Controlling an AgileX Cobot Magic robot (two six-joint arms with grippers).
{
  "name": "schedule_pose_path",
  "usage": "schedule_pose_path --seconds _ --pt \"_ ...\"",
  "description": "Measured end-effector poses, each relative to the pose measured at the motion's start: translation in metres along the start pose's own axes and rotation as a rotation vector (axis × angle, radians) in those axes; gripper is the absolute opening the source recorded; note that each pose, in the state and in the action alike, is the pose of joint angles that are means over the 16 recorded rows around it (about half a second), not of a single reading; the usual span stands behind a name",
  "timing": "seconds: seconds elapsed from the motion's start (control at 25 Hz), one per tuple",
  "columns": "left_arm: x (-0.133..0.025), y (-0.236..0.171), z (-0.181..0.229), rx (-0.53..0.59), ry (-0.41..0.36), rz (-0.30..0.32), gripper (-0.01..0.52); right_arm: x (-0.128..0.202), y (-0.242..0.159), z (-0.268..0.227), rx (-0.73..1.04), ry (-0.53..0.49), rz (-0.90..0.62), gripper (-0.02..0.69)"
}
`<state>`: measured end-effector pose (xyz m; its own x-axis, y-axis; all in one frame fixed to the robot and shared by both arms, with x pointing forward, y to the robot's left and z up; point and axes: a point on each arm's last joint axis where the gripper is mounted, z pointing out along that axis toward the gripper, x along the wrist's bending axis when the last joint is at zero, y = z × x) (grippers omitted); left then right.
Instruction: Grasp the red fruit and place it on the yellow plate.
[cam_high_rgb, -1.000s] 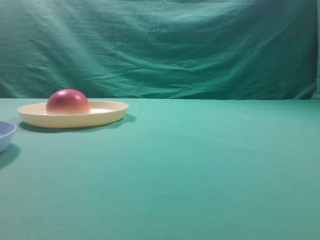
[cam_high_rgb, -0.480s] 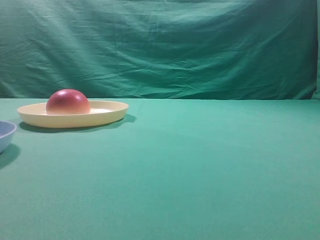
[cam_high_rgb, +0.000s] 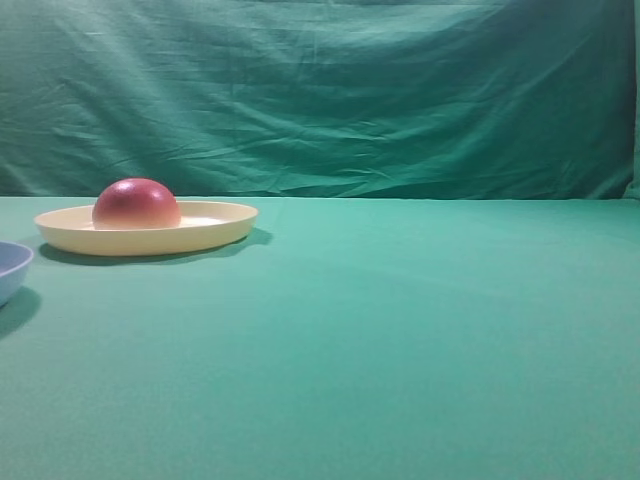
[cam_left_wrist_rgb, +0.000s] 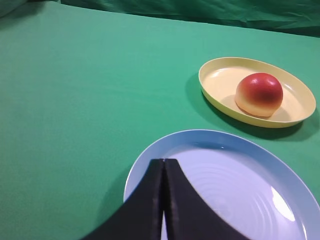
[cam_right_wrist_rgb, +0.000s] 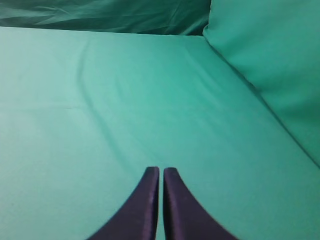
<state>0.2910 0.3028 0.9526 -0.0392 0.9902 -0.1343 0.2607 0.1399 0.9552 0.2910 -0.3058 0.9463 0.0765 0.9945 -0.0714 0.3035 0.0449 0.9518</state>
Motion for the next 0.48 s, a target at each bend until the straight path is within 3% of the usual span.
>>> schedule_pose_path --seconds 0.48 --pt "0.0 0.0 0.0 0.0 0.0 0.0 0.0 0.0 0.0 0.0 0.0 0.0 0.0 0.0"
